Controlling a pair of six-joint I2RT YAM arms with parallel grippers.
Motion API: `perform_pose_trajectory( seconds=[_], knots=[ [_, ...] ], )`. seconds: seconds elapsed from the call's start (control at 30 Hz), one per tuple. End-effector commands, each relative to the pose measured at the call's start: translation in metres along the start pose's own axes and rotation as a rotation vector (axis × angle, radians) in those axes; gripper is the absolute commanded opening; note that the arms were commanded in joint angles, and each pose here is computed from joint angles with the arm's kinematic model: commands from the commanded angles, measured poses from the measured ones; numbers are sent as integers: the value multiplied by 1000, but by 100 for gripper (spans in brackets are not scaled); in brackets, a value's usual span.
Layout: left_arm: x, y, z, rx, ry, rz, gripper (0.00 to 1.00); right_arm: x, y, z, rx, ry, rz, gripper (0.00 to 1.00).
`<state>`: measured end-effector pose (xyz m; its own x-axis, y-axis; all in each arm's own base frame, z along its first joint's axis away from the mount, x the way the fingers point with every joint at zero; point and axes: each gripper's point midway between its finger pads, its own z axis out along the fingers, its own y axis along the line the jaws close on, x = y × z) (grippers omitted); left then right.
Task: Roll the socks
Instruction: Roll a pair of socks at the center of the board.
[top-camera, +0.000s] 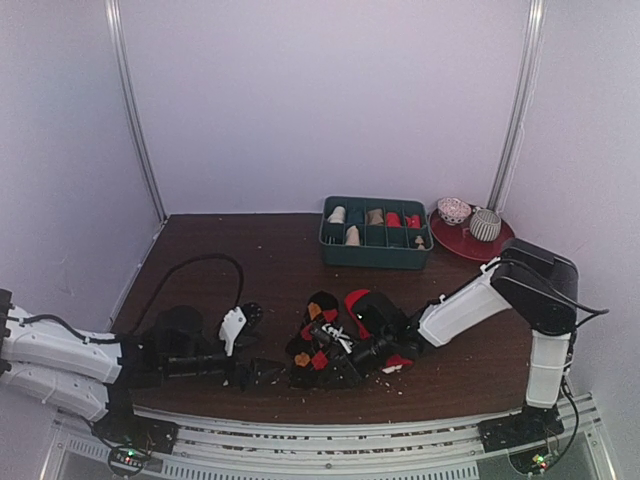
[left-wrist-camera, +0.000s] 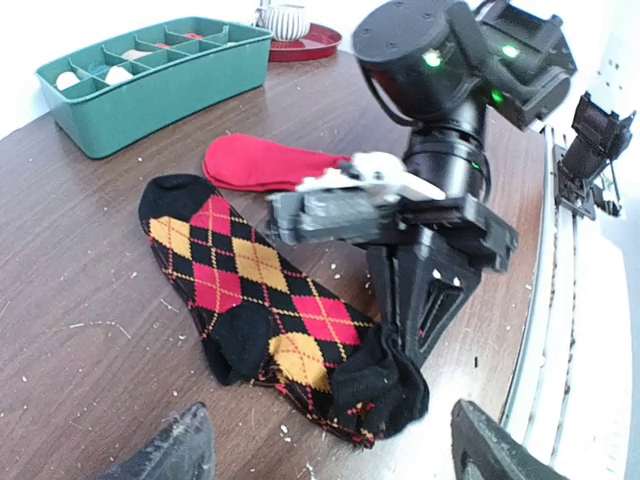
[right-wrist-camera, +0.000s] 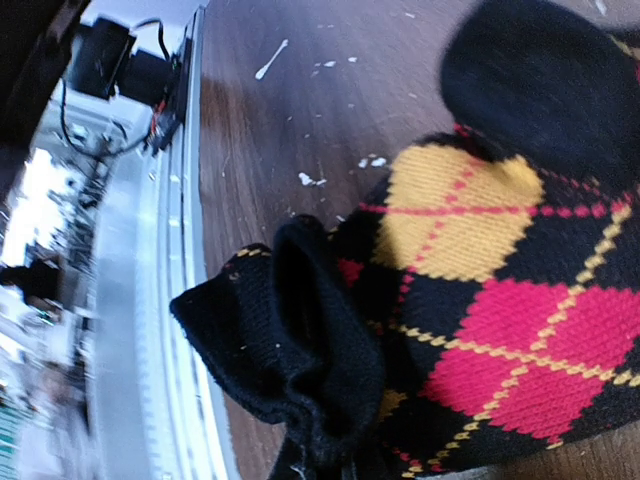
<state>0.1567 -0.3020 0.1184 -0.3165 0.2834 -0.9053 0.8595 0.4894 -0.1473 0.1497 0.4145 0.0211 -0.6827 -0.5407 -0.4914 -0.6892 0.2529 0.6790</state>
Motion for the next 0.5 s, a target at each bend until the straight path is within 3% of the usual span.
perform_pose_trajectory(
  seconds=[0.0,0.47],
  knots=[
    [2,-7,5,43,-38,58,79,57,-29,4,33,156,438,0],
    [28,-30,52,148,15,111,71,69,-46,7,84,198,504,0]
  ],
)
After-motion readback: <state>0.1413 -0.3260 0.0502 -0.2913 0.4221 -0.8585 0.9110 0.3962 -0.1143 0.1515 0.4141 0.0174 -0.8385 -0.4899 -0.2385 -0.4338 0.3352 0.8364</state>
